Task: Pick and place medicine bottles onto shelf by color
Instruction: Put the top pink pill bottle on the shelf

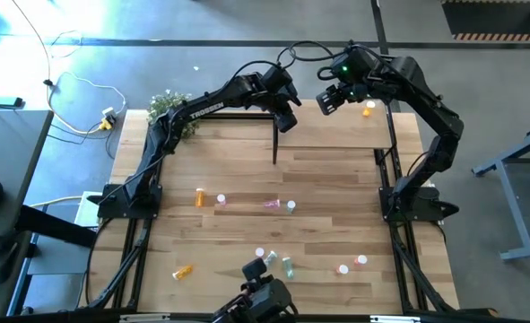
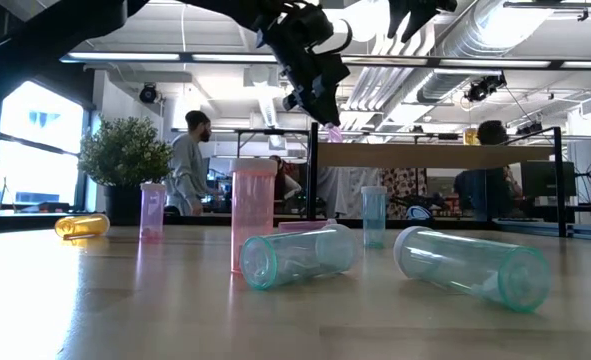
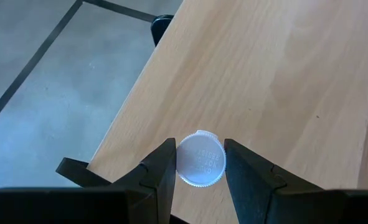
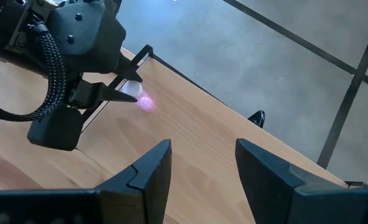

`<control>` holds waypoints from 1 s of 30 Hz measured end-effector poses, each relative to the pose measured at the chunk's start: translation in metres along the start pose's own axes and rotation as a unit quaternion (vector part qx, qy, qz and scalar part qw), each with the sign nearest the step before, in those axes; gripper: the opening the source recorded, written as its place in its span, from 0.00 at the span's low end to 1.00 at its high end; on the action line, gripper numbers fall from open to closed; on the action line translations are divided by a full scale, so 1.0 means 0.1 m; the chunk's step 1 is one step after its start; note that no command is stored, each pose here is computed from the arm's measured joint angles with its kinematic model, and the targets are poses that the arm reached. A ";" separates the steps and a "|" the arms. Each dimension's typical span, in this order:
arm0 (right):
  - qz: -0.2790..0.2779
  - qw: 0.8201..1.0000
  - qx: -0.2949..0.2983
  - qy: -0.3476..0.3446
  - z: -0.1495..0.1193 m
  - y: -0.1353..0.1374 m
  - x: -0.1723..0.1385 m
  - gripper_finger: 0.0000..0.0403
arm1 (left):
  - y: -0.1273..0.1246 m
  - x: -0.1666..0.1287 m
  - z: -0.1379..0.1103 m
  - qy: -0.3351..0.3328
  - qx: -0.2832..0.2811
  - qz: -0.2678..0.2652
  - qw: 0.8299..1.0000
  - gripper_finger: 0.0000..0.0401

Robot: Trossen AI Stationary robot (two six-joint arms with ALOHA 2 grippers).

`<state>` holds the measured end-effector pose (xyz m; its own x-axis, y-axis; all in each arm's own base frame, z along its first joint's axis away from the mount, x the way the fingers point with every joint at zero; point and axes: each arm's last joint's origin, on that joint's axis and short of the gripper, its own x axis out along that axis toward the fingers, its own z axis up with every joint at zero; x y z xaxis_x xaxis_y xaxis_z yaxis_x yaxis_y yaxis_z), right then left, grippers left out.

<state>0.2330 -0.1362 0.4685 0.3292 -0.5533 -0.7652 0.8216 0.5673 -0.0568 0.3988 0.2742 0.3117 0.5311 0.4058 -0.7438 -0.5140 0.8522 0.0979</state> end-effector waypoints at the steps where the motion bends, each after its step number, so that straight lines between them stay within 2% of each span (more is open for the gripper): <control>1: 0.000 1.000 0.000 0.000 0.00 0.00 0.00 0.42 | 0.00 0.00 0.00 -0.001 0.000 0.000 1.000 0.28; 23: 0.000 1.000 0.000 0.000 0.00 0.00 0.00 0.42 | 0.00 0.00 0.00 -0.002 0.013 0.002 1.000 0.29; 30: 0.000 1.000 0.009 0.000 0.00 0.00 0.00 0.42 | 0.00 0.00 0.01 -0.003 0.013 0.001 1.000 0.42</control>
<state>0.2330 -0.1361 0.4685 0.3295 -0.5530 -0.7653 0.8296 0.5565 -0.0450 0.3988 0.2745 0.3123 0.5335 0.4092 -0.7402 -0.4976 0.8596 0.1165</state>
